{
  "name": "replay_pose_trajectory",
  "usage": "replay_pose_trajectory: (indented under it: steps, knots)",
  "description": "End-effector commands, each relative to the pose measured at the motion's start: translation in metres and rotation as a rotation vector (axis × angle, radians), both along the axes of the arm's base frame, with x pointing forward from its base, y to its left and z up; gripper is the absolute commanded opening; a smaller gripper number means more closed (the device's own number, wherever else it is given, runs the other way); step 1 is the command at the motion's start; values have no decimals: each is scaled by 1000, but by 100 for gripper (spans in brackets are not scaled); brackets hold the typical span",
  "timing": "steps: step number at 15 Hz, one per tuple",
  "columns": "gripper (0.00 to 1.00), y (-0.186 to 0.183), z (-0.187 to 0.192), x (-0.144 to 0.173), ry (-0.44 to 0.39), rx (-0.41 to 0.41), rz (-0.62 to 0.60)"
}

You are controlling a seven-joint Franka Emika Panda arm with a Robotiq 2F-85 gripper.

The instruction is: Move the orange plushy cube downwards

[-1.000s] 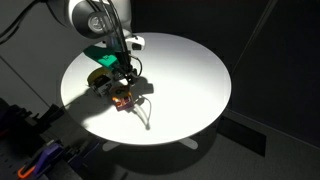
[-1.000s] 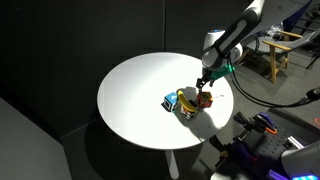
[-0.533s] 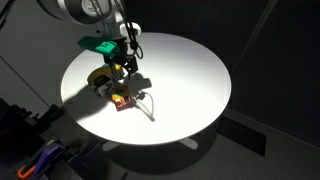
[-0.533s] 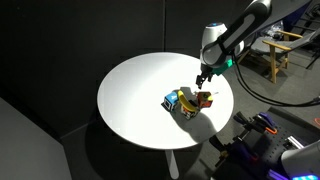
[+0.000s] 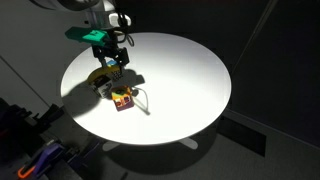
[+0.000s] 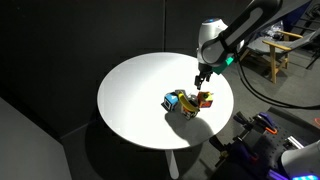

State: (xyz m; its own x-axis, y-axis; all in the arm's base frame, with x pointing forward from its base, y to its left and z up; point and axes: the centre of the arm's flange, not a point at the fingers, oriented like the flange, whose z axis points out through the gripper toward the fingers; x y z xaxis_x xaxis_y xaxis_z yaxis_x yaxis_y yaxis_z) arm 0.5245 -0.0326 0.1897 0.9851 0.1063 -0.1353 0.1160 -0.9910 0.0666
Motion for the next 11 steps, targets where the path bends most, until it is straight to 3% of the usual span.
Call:
replay_pose_trajectory:
  steps: [1, 5, 11]
  knots:
    - [100, 11, 22, -12, 31, -6, 16]
    - [100, 17, 27, -12, 81, 9, 1]
    - [100, 16, 16, -9, 77, 2, 16]
